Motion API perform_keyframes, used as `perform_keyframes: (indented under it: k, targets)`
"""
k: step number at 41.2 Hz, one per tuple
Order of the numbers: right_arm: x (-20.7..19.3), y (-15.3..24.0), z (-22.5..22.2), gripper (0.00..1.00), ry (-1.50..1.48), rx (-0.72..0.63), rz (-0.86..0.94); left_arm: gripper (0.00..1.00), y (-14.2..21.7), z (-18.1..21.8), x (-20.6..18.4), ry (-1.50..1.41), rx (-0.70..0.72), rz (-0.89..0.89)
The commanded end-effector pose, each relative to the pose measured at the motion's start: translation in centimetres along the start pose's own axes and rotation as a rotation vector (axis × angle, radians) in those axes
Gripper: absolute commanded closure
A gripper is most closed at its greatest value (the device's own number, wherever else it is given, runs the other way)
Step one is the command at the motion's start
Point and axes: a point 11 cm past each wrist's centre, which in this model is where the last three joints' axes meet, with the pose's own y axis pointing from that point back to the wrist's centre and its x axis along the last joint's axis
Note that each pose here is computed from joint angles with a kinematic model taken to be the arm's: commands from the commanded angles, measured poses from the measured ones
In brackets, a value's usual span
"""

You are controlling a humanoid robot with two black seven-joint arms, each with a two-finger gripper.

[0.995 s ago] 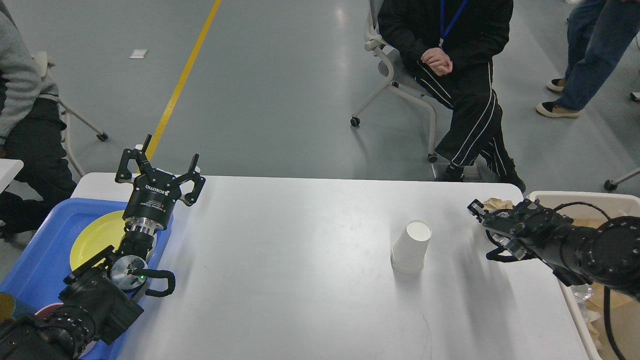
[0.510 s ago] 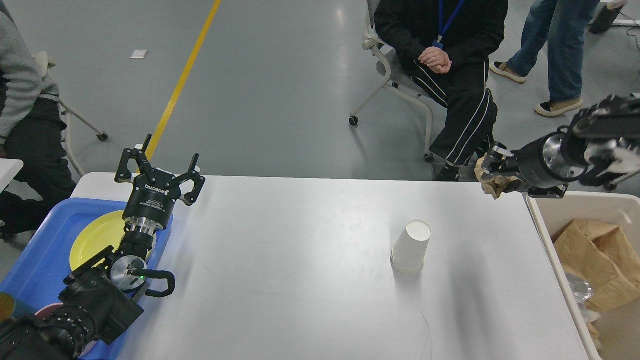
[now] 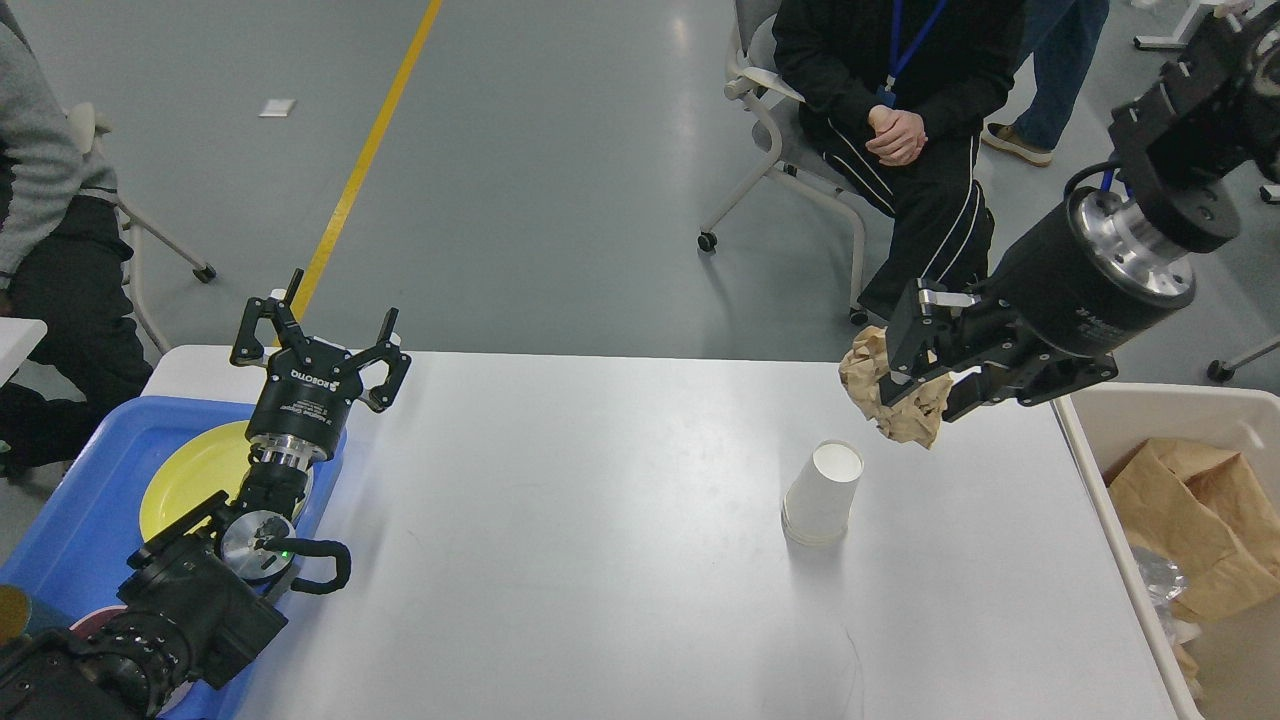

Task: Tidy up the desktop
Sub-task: 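Lift the paper ball, carry it into the white bin, release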

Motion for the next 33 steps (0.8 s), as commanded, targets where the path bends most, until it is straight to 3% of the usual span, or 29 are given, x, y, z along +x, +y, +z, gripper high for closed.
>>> perform_keyframes:
  k: [1, 12, 19, 25, 32, 33]
  targets:
    - [1.8, -1.8, 5.4, 1.00, -0.129, -0.053, 0.049, 0.01, 0.0, 0.0, 0.0, -0.001, 0.000, 0.002]
    - [6.0, -7.7, 21.8, 1.00, -0.391, -0.324, 0.307, 0.01, 0.0, 0.0, 0.0, 0.000, 0.000, 0.000]
    - [3.3, -12.8, 30.3, 1.00, -0.473, -0.542, 0.436, 0.01, 0.0, 0.0, 0.0, 0.000, 0.000, 0.000]
    - [1.9, -17.9, 34.1, 1.00, -0.414, -0.709, 0.589, 0.01, 0.0, 0.0, 0.0, -0.001, 0.000, 0.002]
    - [-1.6, -20.9, 37.6, 1.00, -0.550, -0.762, 0.634, 0.01, -0.1, 0.0, 0.0, 0.000, -0.001, -0.001]
    - [-2.0, -21.2, 37.8, 0.88, -0.551, -0.767, 0.635, 0.01, -0.1, 0.0, 0.0, -0.001, -0.001, 0.000]
